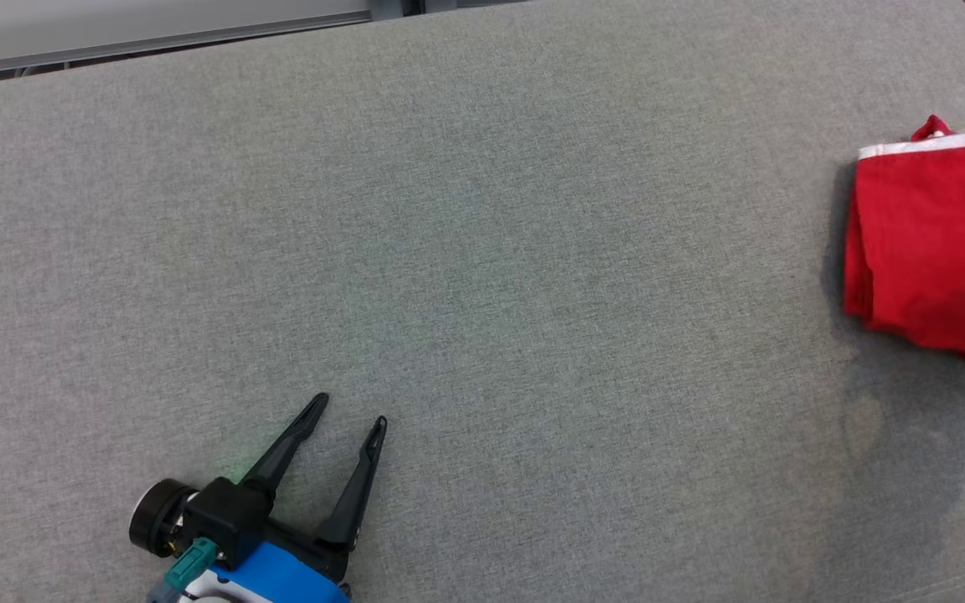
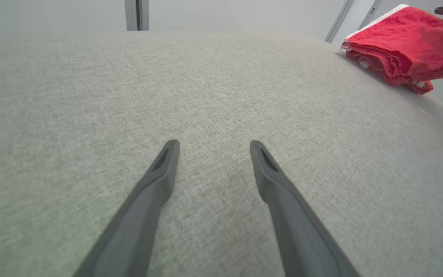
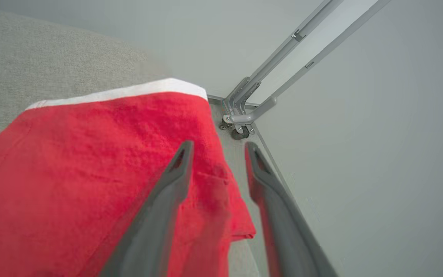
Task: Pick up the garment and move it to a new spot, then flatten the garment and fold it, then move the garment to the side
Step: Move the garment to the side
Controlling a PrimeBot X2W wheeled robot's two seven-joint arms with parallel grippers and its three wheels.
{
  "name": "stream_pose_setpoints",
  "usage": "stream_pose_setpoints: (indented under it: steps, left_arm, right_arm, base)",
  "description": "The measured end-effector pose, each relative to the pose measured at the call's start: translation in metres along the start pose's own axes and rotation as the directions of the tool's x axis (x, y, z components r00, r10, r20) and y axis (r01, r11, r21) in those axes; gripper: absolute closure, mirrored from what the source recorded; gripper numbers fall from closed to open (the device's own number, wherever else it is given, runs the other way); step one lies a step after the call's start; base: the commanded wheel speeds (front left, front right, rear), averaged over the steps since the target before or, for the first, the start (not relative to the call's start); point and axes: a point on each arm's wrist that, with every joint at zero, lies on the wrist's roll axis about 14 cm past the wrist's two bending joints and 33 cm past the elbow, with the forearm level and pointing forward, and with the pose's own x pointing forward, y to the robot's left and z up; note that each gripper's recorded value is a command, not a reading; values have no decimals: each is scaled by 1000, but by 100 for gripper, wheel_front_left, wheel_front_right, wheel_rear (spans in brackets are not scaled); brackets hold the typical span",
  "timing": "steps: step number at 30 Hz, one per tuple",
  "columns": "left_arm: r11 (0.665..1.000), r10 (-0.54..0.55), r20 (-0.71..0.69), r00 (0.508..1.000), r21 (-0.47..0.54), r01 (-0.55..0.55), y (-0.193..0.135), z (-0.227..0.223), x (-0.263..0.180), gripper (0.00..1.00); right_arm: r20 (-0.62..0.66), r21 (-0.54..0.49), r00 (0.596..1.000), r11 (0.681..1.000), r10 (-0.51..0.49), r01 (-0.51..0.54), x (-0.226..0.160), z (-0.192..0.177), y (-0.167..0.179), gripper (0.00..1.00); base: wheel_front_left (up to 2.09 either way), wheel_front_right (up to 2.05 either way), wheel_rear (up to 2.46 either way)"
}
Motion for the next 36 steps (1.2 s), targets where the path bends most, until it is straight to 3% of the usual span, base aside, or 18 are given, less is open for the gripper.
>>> stream_pose_setpoints:
  steps: [5, 9, 13, 17, 18, 19, 20, 21, 22, 25, 30, 36]
  left_arm:
    - [999, 31, 17, 999, 9, -31, 10, 6, 1, 0]
    - [995, 98, 48, 994, 23, -100, 28, 17, -3, 0]
    - [982, 185, 90, 979, 31, -188, 49, 32, -15, 0]
    - [952, 300, 146, 943, 23, -307, 74, 49, -35, 0]
    - [952, 300, 146, 943, 23, -307, 74, 49, -35, 0]
    - [929, 362, 172, 916, 9, -369, 87, 57, -48, 0]
    - [929, 362, 172, 916, 9, -369, 87, 57, -48, 0]
    - [906, 416, 187, 890, -6, -423, 97, 61, -61, 0]
    - [906, 416, 187, 890, -6, -423, 97, 61, -61, 0]
    - [877, 473, 188, 861, -13, -480, 107, 59, -78, 0]
    - [841, 537, 180, 824, -38, -539, 112, 53, -100, 0]
    - [815, 579, 174, 796, -86, -574, 107, 45, -115, 0]
  right_arm:
    - [161, 68, 987, 998, -8, -3, -8, 34, 7, 0]
    - [339, 117, 939, 988, 59, -104, -19, 74, 35, 0]
    - [468, 212, 868, 932, 167, -293, -36, 98, 82, 0]
    - [507, 273, 814, 843, 283, -463, -58, 98, 132, 0]
    - [507, 273, 814, 843, 283, -463, -58, 98, 132, 0]
    - [503, 300, 794, 792, 342, -531, -70, 93, 157, 0]
    - [503, 300, 794, 792, 342, -531, -70, 93, 157, 0]
    - [497, 305, 766, 745, 407, -593, -85, 87, 180, 0]
    - [497, 305, 766, 745, 407, -593, -85, 87, 180, 0]
    - [499, 313, 729, 687, 469, -656, -106, 83, 203, 0]
    - [462, 332, 706, 633, 538, -700, -131, 59, 221, 0]
    - [448, 347, 699, 612, 557, -710, -148, 46, 220, 0]
  base:
    - [0, 0, 0]
    - [0, 0, 0]
    - [0, 0, 0]
    - [0, 0, 0]
    - [0, 0, 0]
    - [0, 0, 0]
    - [0, 0, 0]
    - [0, 0, 0]
    - [0, 0, 0]
    - [0, 0, 0]
    - [0, 0, 0]
    - [0, 0, 0]
